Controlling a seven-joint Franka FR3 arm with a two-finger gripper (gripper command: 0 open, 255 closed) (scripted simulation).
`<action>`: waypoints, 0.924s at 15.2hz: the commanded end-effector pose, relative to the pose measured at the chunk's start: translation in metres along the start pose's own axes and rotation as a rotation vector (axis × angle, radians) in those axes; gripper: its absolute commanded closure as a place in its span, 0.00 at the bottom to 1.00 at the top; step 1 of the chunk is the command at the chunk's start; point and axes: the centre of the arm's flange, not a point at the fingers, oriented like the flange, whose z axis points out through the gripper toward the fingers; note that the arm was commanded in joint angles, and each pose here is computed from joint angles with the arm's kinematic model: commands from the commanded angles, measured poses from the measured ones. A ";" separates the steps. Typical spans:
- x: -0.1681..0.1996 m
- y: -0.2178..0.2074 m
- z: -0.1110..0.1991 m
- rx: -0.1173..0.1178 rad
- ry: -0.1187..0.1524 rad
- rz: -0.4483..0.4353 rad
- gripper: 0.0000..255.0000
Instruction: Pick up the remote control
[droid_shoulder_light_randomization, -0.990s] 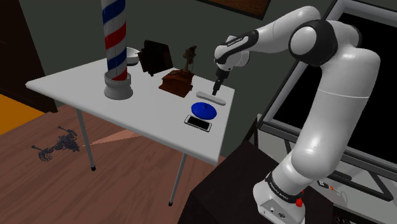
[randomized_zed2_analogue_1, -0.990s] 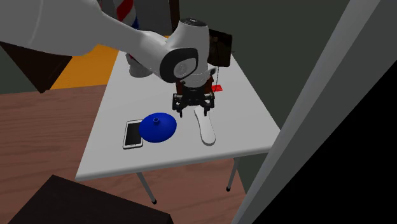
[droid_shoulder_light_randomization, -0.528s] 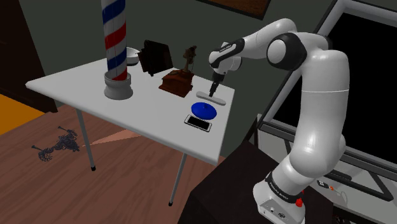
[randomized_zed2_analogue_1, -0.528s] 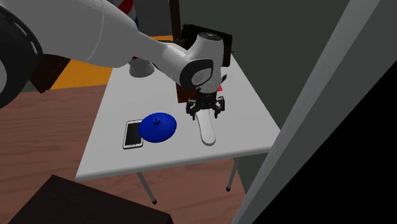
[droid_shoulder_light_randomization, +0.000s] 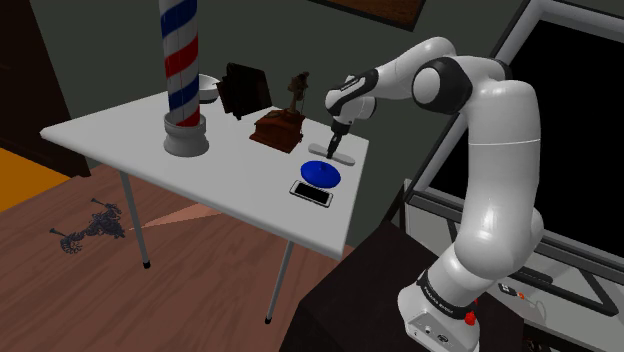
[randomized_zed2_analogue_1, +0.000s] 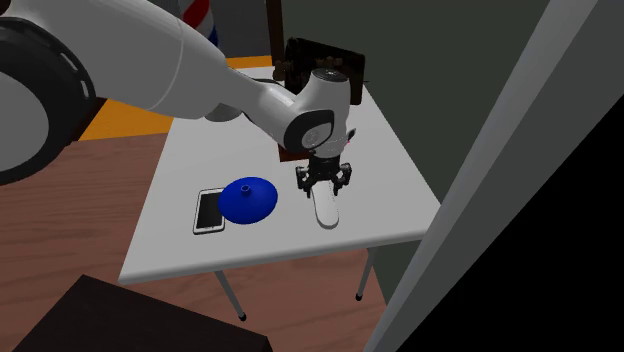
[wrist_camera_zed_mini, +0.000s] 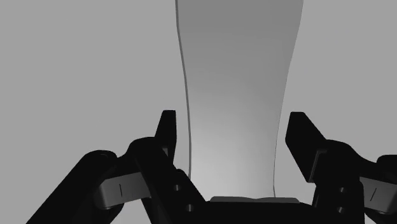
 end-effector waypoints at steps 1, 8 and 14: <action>0.000 0.000 0.001 0.001 0.000 0.000 1.00; 0.000 0.000 0.002 0.001 -0.001 0.000 1.00; 0.000 0.000 -0.025 0.001 0.000 0.000 1.00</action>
